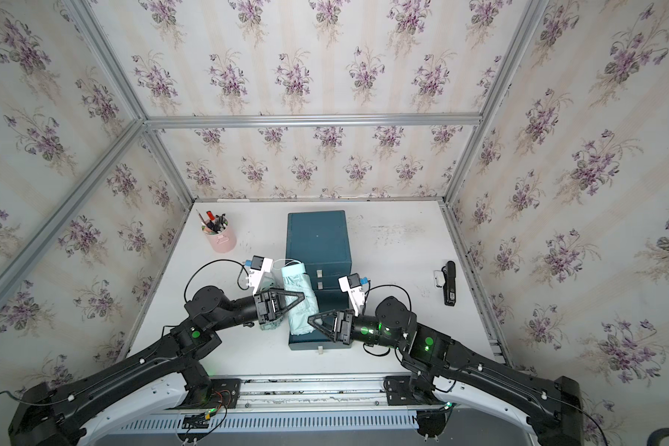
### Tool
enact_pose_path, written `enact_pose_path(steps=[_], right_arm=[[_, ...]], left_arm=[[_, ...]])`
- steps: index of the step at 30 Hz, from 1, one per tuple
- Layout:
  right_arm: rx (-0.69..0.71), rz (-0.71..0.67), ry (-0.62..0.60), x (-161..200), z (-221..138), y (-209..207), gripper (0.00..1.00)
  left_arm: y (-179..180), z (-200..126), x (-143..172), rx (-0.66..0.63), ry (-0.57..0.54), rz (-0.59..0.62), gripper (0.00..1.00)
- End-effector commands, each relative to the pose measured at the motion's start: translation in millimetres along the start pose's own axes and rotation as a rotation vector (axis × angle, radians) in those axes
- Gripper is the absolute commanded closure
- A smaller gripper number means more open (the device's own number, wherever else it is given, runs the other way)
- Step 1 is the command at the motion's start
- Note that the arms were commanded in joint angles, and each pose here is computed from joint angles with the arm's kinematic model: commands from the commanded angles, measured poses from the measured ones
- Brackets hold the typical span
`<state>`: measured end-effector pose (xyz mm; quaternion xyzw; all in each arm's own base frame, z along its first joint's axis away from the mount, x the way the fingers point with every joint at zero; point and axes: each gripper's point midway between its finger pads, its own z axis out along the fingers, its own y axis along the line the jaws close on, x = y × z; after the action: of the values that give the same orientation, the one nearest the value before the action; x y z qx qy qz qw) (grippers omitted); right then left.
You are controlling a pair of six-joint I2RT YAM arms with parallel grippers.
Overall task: Place the umbrella in the drawer by color
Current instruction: Pick up the umbrella from the center of the board.
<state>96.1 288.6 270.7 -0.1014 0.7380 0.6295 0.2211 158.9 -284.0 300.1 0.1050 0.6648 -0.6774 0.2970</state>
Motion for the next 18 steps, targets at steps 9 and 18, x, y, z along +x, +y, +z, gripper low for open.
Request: enact_pose_path(steps=[9, 18], right_arm=[[-0.046, -0.044, -0.024, -11, -1, 22, 1.00], [0.263, -0.049, -0.083, -20, -31, -21, 1.00]], left_arm=[[-2, -5, -3, -0.050, -0.001, 0.075, 0.46], [47, -87, -47, -0.716, -0.169, 0.245, 0.00]])
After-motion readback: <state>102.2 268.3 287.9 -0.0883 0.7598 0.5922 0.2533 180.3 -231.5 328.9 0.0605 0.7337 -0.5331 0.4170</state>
